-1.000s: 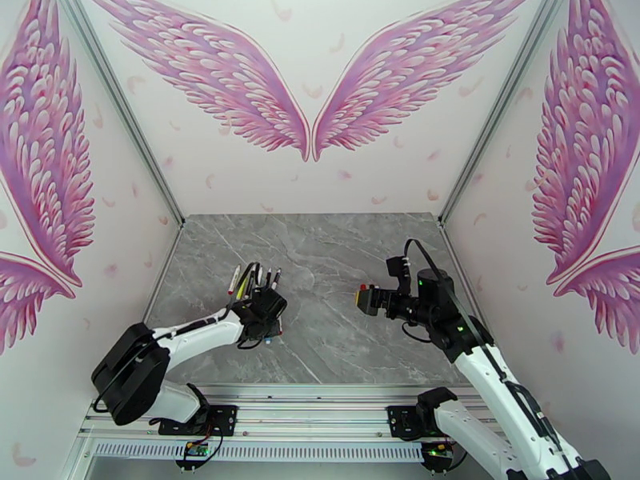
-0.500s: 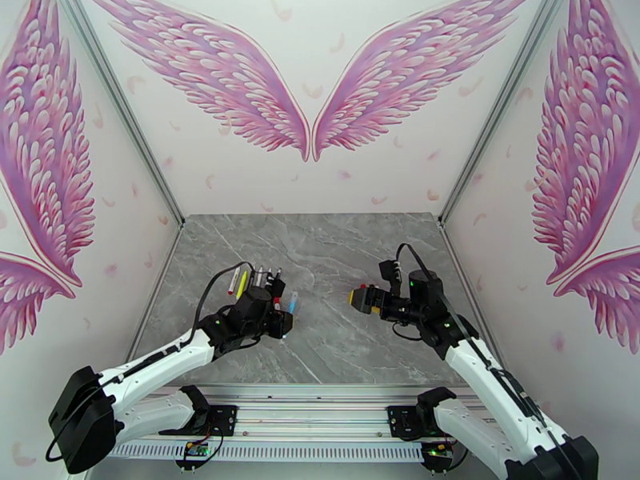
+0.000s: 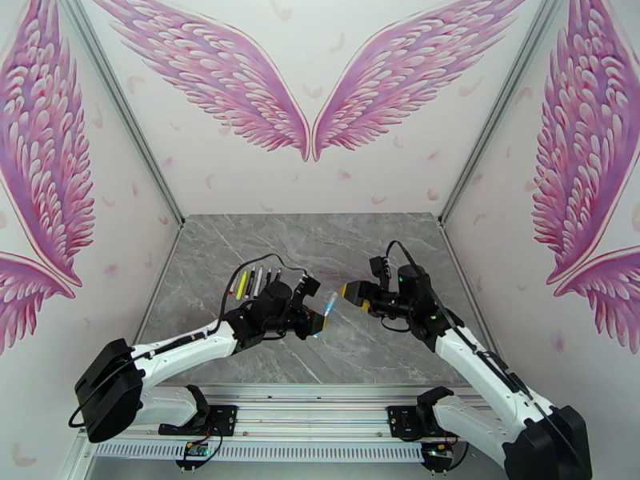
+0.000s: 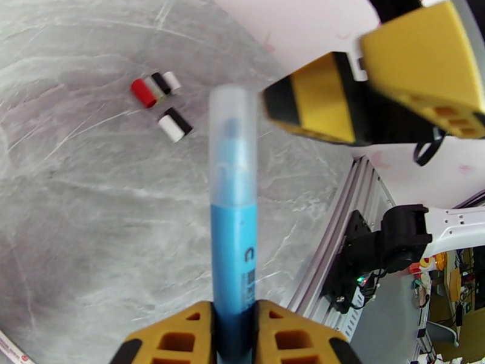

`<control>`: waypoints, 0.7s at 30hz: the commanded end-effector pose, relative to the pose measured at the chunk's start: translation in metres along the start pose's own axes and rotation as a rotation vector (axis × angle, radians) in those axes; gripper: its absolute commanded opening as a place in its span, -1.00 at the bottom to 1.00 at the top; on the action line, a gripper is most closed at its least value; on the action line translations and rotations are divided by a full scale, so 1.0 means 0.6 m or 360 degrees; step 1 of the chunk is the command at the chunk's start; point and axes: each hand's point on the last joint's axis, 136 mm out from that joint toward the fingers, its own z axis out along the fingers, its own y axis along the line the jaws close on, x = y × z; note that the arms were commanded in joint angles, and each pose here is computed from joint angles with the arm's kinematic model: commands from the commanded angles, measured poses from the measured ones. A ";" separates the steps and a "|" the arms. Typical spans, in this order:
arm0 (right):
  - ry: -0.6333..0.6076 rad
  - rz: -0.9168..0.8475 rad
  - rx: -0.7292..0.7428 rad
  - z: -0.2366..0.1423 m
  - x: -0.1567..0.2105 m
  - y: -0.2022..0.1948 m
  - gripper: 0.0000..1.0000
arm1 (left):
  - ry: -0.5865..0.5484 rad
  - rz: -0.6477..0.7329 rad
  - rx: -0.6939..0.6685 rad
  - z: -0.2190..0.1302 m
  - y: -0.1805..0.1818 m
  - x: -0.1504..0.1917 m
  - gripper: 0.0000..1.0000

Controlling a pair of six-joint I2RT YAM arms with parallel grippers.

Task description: Open the pen caps

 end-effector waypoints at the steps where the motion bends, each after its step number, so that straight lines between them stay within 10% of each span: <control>1: -0.0047 -0.0016 -0.0038 0.005 -0.016 0.021 0.37 | -0.0071 0.0052 0.0114 0.005 -0.038 -0.034 -0.64; 21: 0.0010 -0.0027 -0.0011 0.021 0.000 0.017 -0.39 | -0.0017 0.0066 0.0139 0.031 -0.053 -0.025 -0.68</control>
